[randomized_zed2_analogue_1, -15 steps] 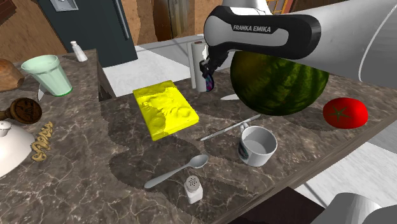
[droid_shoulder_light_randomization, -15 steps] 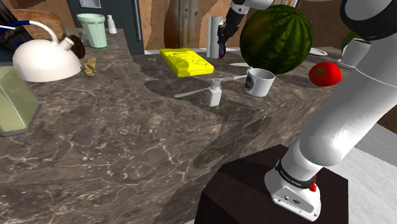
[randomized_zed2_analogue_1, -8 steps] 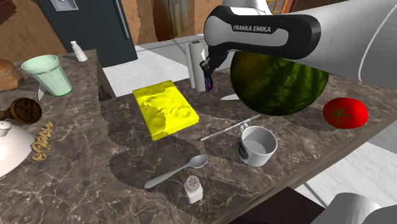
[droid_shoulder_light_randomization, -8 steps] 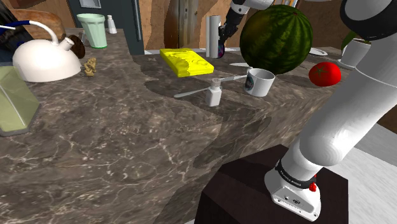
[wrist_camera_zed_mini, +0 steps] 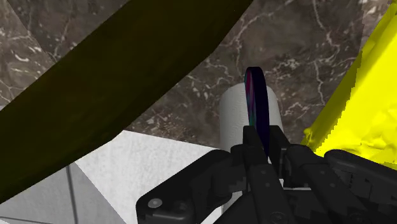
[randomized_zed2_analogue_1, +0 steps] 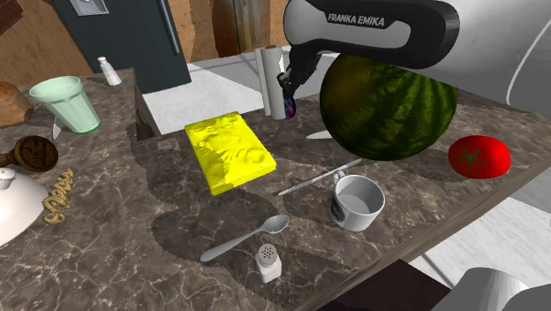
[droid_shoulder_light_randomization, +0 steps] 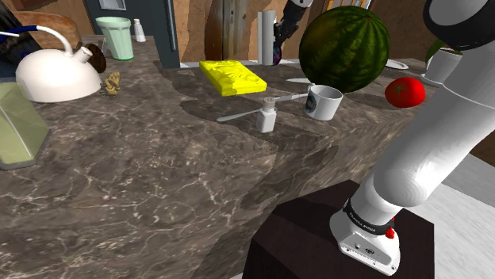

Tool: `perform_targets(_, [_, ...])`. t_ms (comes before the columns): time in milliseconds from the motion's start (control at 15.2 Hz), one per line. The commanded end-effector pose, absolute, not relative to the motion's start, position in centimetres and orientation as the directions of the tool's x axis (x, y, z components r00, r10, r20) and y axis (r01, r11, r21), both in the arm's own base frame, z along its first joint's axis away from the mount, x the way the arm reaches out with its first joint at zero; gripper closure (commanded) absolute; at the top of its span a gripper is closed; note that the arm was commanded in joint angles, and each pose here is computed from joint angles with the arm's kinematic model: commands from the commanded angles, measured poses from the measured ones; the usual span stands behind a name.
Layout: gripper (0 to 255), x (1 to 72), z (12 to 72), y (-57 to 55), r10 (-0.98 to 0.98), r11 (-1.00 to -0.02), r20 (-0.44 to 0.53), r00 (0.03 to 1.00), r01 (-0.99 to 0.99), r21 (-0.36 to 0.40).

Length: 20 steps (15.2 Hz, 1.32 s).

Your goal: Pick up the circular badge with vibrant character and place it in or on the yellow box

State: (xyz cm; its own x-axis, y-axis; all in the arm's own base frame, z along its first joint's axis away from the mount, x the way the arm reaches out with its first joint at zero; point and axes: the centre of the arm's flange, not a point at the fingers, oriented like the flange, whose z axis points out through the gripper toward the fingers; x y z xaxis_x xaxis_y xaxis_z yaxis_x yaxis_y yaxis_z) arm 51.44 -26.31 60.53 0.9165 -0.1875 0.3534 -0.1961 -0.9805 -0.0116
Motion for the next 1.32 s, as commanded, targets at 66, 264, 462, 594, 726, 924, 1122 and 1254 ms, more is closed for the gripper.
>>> perform_targets(66, [255, 51.4, 62.0, -26.4, -0.187, -0.981, 0.353, 0.917, -0.196, -0.012])
perform_targets(264, [255, 51.4, 63.6, -26.4, -0.187, -0.981, 0.353, 0.917, -0.196, -0.012])
perform_targets(462, [255, 51.4, 65.2, -26.4, -0.187, -0.981, 0.353, 0.917, -0.196, -0.012])
perform_targets(594, [255, 51.4, 66.3, -26.4, -0.187, -0.981, 0.353, 0.917, -0.196, -0.012])
perform_targets(726, [255, 51.4, 67.3, -26.4, -0.187, -0.981, 0.353, 0.917, -0.196, -0.012])
perform_targets(924, [255, 51.4, 68.9, -26.4, -0.187, -0.981, 0.353, 0.917, -0.196, -0.012])
perform_targets(1122, [255, 51.9, 69.9, -25.2, -0.187, -0.981, 0.353, 0.917, -0.196, -0.012])
perform_targets(1254, [255, 52.8, 70.6, -22.8, -0.187, -0.981, 0.353, 0.917, -0.196, -0.012])
